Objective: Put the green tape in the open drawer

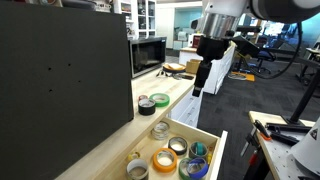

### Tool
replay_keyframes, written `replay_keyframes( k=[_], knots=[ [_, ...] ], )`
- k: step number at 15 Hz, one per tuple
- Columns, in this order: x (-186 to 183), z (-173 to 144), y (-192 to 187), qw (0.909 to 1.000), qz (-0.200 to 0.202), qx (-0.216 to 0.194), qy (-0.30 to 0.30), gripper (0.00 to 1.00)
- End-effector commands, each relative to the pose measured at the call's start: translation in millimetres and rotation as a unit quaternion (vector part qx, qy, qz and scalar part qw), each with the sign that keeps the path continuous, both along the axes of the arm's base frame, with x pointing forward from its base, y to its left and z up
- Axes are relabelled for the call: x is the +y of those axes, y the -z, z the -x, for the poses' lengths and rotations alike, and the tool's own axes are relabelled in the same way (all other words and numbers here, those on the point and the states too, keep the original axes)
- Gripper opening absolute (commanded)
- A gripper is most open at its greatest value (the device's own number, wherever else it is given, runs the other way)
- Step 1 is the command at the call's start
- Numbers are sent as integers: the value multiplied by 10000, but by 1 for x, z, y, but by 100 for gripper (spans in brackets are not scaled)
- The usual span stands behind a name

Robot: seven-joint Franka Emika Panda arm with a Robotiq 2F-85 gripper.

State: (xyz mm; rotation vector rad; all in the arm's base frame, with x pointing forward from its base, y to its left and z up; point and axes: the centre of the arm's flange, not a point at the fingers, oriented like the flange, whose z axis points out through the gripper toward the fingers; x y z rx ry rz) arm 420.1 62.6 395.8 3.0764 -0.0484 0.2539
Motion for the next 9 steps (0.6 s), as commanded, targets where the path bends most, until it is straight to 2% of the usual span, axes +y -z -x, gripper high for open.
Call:
replay_keyframes(
  k=[1, 3, 4, 9],
  knots=[
    [-34, -44, 7, 9978, 179, 68, -633, 100],
    [-48, -58, 7, 9949, 303, 146, -946, 100],
    [-37, -34, 10, 9975, 178, 144, -661, 100],
    [-37, -39, 13, 9972, 178, 185, -706, 100]
  ],
)
